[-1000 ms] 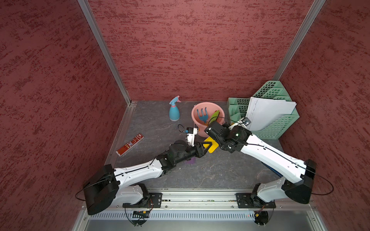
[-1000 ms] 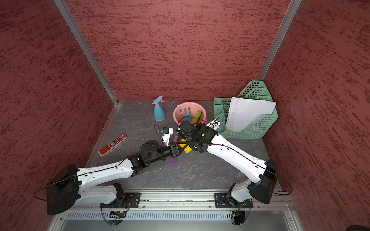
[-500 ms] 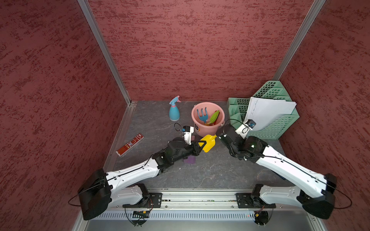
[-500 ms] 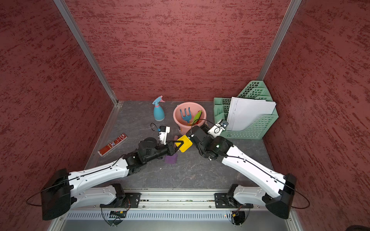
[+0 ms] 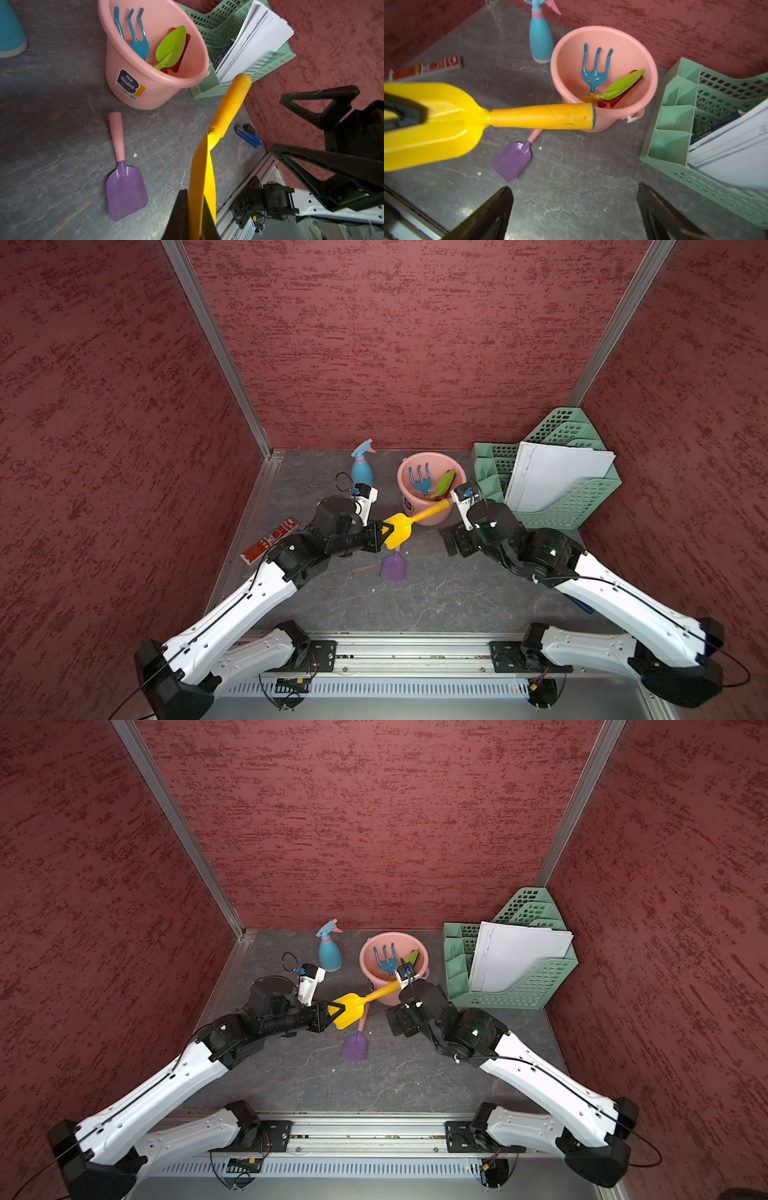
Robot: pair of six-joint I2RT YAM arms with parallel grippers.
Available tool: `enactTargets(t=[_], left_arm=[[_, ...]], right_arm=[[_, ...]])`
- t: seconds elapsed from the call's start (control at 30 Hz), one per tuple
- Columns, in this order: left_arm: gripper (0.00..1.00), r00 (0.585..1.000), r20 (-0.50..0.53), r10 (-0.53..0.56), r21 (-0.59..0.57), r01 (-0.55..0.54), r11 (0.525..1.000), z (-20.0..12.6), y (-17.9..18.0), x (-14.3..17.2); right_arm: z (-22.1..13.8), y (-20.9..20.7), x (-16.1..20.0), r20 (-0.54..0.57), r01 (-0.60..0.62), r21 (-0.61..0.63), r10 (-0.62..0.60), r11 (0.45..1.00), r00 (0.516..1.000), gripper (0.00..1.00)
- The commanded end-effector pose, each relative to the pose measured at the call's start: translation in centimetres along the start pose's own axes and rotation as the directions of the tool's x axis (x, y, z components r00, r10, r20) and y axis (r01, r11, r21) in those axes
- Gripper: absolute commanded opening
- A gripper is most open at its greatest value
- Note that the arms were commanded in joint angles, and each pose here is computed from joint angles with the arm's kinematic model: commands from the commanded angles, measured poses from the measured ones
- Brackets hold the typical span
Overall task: Organize the gardening tools
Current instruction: Pick up the gardening tool from the center of the board.
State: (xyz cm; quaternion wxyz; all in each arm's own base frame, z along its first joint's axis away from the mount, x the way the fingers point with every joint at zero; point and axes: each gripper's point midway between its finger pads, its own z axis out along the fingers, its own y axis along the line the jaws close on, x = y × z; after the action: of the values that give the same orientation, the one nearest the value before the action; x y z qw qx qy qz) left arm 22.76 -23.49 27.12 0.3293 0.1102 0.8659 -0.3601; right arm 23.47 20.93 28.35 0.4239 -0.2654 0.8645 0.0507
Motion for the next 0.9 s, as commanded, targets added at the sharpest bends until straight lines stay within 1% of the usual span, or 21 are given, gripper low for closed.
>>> enactTargets(t=[0.0,0.1,0.23,0.3,0.4,0.47,0.57,0.7,0.83,0.87], left_arm=[[0.00,0.986,-0.147,0.084,-0.043,-0.091,0.995,-1.5,0.7,1.9],[0.00,0.976,-0.191,0.109,-0.056,-0.121,0.991,-2.2,0.7,1.8],[0.00,0.963,-0.232,0.141,-0.023,-0.150,0.988,-2.9,-0.3,1.6],[0.00,0.954,-0.256,0.154,-0.010,-0.162,0.987,-3.1,-0.8,1.5],[0.00,0.946,-0.270,0.176,0.009,-0.181,0.984,-3.4,-1.4,1.2],[0.00,0.943,-0.271,0.193,0.030,-0.192,0.981,-3.5,-1.9,1.0],[0.00,0.933,-0.290,0.214,0.048,-0.209,0.977,-3.8,-2.4,0.8],[0.00,0.921,-0.310,0.237,0.063,-0.229,0.971,-3.8,-2.7,0.9],[0.00,0.915,-0.319,0.246,0.068,-0.237,0.969,-3.7,-2.9,0.9],[0.00,0.914,-0.321,0.247,0.070,-0.237,0.969,-3.6,-2.9,1.0]], right_arm=[[-0.8,0.4,0.1,0.033,0.275,0.004,-0.275,0.961,0.961,0.98],[-1.5,0.9,-0.8,0.129,0.374,0.017,-0.373,0.927,0.919,0.98],[-1.3,2.3,-1.0,0.161,0.513,0.011,-0.508,0.858,0.846,0.99],[-1.4,3.7,-1.1,0.199,0.582,-0.007,-0.569,0.813,0.798,0.98],[-1.2,5.6,-1.2,0.245,0.647,-0.048,-0.619,0.761,0.746,0.98],[-0.8,6.6,-0.9,0.257,0.681,-0.070,-0.646,0.729,0.718,0.96],[-0.3,7.6,-0.8,0.274,0.709,-0.096,-0.666,0.699,0.694,0.92],[0.3,9.0,-0.5,0.286,0.727,-0.143,-0.675,0.672,0.680,0.84],[1.0,9.7,-0.4,0.286,0.730,-0.161,-0.677,0.664,0.678,0.69],[1.1,9.9,-0.4,0.291,0.731,-0.165,-0.675,0.662,0.678,0.64]])
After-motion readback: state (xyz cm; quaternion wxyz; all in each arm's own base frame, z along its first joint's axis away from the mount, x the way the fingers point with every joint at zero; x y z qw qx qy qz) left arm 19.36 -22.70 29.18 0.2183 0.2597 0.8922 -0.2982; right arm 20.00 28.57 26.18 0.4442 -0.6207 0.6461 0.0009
